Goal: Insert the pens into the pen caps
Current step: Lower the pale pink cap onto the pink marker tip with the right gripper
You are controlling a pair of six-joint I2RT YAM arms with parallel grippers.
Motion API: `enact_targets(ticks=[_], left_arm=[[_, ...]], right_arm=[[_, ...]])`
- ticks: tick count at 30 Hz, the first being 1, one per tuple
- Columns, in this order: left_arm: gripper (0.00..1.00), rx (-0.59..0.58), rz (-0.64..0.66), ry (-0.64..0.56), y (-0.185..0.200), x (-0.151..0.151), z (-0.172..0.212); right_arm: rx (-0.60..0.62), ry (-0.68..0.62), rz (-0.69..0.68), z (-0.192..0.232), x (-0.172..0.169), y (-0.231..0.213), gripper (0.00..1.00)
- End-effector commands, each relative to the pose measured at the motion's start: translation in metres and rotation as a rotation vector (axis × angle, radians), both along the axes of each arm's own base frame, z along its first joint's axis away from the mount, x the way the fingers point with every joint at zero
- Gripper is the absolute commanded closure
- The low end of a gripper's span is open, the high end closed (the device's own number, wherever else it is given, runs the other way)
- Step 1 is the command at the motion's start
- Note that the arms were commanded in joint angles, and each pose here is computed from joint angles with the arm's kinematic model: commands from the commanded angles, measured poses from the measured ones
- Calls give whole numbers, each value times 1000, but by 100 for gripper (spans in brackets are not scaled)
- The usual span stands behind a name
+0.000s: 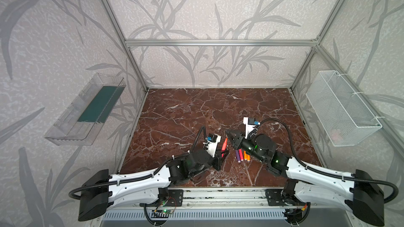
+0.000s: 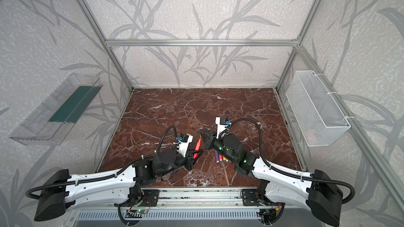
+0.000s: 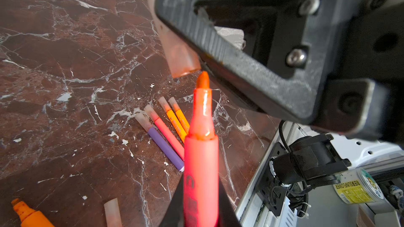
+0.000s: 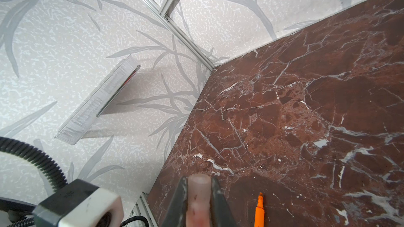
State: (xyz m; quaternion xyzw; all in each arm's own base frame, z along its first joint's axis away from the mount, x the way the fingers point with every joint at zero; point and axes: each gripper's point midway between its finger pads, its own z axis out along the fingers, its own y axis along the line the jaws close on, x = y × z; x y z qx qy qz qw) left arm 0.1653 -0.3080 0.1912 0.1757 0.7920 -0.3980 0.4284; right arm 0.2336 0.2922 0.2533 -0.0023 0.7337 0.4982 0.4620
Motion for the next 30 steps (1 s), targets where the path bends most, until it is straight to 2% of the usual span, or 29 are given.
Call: enact_targets(ticks=[1,18,30], left_arm=[[100,1,11,-19,2,1,0],[100,-4,39,-27,7,5,1],[100,-20,68,-45,13,7,8]], right_arm=[[64,-26,29,19,-4,1,100],[77,-10,42,13,-10,-2,100],[84,22,128,0,-26,18,100]])
